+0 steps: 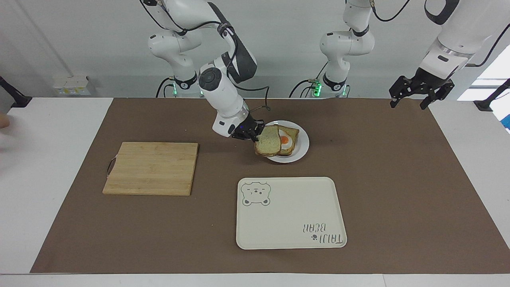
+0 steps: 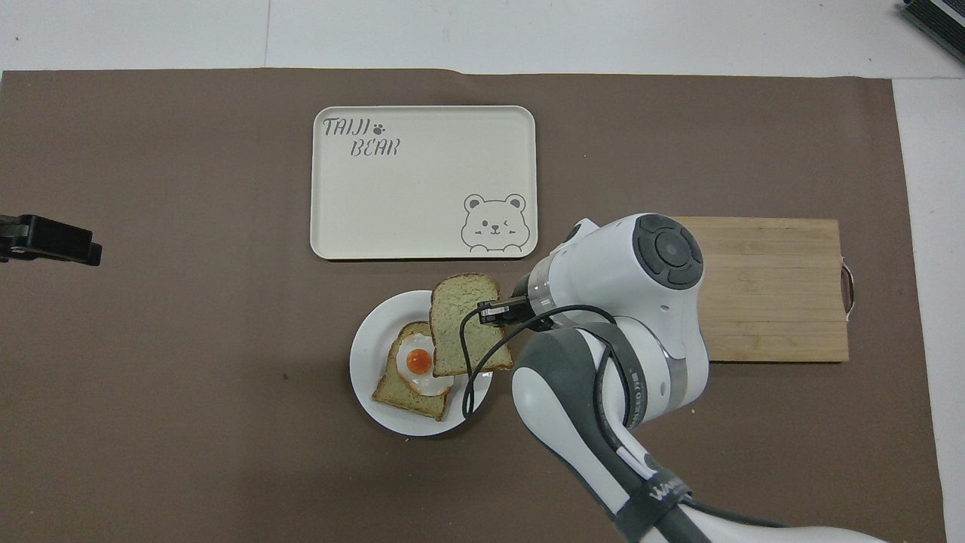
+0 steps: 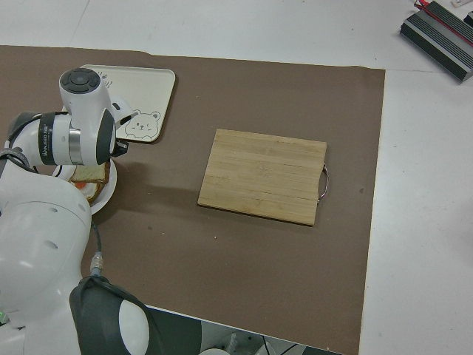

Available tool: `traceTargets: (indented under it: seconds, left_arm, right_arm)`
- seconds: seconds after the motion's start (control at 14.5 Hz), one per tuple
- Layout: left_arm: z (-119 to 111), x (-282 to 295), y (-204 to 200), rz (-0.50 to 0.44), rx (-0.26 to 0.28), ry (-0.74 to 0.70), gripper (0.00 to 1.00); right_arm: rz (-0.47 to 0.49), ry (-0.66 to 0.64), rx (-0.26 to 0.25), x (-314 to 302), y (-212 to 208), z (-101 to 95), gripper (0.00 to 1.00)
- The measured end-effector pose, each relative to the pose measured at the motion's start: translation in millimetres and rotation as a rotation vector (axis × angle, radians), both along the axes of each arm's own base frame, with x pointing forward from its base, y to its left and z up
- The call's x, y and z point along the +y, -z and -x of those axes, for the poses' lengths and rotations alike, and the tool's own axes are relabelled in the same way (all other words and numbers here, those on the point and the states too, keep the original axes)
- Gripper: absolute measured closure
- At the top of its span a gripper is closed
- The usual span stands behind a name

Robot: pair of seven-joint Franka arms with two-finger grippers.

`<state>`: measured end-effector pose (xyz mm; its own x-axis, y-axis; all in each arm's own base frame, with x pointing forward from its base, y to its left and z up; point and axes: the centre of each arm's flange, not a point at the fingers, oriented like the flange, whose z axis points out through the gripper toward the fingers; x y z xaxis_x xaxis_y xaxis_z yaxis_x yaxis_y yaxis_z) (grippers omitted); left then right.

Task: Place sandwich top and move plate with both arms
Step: 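Lay the bread slice on the egg and open the right gripper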

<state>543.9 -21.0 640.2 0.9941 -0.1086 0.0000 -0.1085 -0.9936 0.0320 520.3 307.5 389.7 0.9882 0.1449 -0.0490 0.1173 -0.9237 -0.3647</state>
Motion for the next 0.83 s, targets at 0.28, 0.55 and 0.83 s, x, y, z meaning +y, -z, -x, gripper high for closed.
traceTargets:
  seconds: [0.28, 0.55, 0.83]
  left_arm:
    - [0.0, 0.0, 0.0, 0.000, 0.000, 0.000, 0.00]
    - [0.0, 0.0, 0.0, 0.000, 0.000, 0.000, 0.00]
    - [0.0, 0.0, 0.0, 0.000, 0.000, 0.000, 0.00]
  right_arm:
    - [0.010, -0.009, -0.024, 42.6, 29.2, 17.8, 0.93]
    - [-0.015, 0.044, 0.026, 62.1, 37.3, 30.2, 0.93]
    - [-0.021, 0.069, 0.058, 67.0, 45.6, 35.3, 0.93]
